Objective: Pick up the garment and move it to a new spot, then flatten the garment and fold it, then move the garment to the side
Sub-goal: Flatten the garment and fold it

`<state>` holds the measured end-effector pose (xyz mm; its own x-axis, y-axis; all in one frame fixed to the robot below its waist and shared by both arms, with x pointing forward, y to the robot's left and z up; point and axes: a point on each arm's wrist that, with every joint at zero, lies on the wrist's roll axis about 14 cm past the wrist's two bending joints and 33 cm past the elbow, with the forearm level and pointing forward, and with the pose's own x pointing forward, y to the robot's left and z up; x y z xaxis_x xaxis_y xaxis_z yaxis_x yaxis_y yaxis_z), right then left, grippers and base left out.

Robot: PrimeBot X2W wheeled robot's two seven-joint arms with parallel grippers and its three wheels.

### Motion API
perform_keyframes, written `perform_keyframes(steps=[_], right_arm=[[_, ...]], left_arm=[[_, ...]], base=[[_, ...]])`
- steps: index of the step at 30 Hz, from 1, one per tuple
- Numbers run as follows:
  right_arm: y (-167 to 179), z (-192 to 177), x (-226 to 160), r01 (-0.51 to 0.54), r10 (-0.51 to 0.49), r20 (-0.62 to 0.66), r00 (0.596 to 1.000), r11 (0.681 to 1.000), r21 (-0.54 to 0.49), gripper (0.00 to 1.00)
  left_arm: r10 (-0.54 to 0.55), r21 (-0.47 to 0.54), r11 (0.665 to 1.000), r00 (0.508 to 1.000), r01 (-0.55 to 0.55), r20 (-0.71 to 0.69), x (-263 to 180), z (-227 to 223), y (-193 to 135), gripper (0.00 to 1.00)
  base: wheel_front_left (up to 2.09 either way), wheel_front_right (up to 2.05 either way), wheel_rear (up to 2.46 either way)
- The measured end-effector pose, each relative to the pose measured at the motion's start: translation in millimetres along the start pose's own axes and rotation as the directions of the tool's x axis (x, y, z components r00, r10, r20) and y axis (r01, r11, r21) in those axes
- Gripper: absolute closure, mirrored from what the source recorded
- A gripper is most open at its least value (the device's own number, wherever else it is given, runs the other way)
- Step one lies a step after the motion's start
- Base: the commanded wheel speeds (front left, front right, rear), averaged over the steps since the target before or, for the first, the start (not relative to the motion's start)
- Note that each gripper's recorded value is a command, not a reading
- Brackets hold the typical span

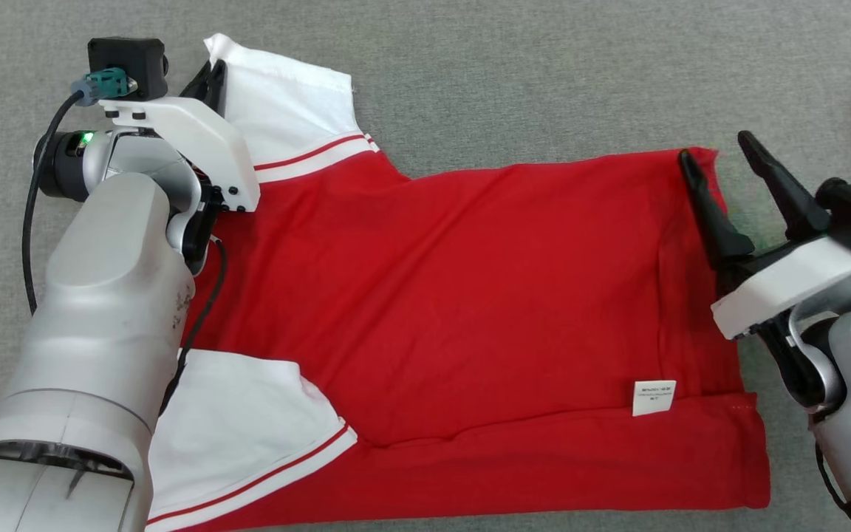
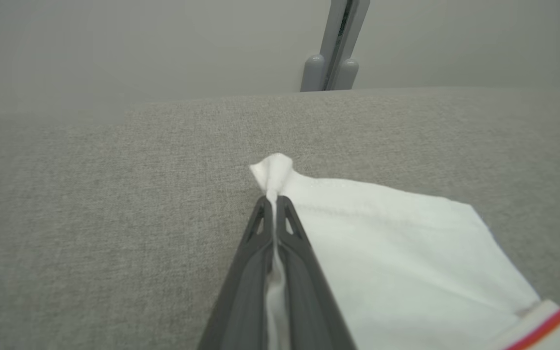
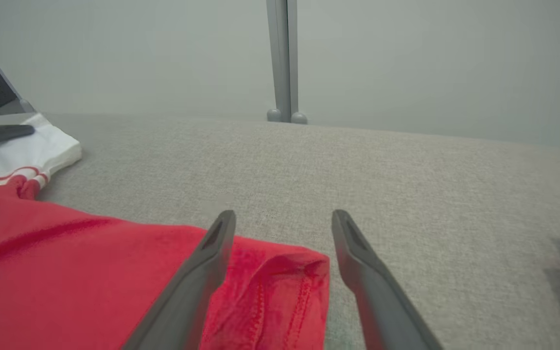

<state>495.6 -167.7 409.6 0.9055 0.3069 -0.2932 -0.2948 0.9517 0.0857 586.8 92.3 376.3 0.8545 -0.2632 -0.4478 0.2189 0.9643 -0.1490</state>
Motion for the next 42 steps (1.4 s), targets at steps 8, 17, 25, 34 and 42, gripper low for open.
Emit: perform_keyframes(steps=[8, 17, 25, 34, 42], right_arm=[[-9, -44, 9, 0.014, -0.01, -0.184, 0.983, 1.0, 0.019, 0.0], [-14, -54, 19, 0.017, -0.002, -0.262, 0.965, 0.998, 0.053, 1.0], [-19, -30, 21, 0.001, 0.005, -0.183, 0.983, 1.0, 0.031, 1.0], [-18, 25, 16, -0.009, 0.009, 0.014, 1.0, 1.0, 0.016, 1.0], [-9, 35, -1, -0.023, 0.019, 0.075, 0.997, 0.999, 0.048, 1.0]], left_arm=[[-0.004, 0.006, 1.0, 1.0, 0.004, 0.028, -1, 0, 1, 1.0], [-0.008, -0.003, 1.0, 0.999, 0.008, 0.046, -1, 1, 1, 1.0], [-0.002, 0.008, 1.0, 0.991, 0.001, 0.132, -8, 22, 5, 1.0], [0.003, 0.001, 1.0, 0.953, -0.004, 0.304, -32, 69, 7, 1.0], [0.013, -0.013, 1.0, 0.905, -0.008, 0.425, -70, 80, 7, 1.0]], base=[[0.0, 0.0, 0.0], [0.0, 0.0, 0.0], [0.0, 0.0, 0.0], [0.0, 0.0, 0.0], [0.0, 0.0, 0.0]])
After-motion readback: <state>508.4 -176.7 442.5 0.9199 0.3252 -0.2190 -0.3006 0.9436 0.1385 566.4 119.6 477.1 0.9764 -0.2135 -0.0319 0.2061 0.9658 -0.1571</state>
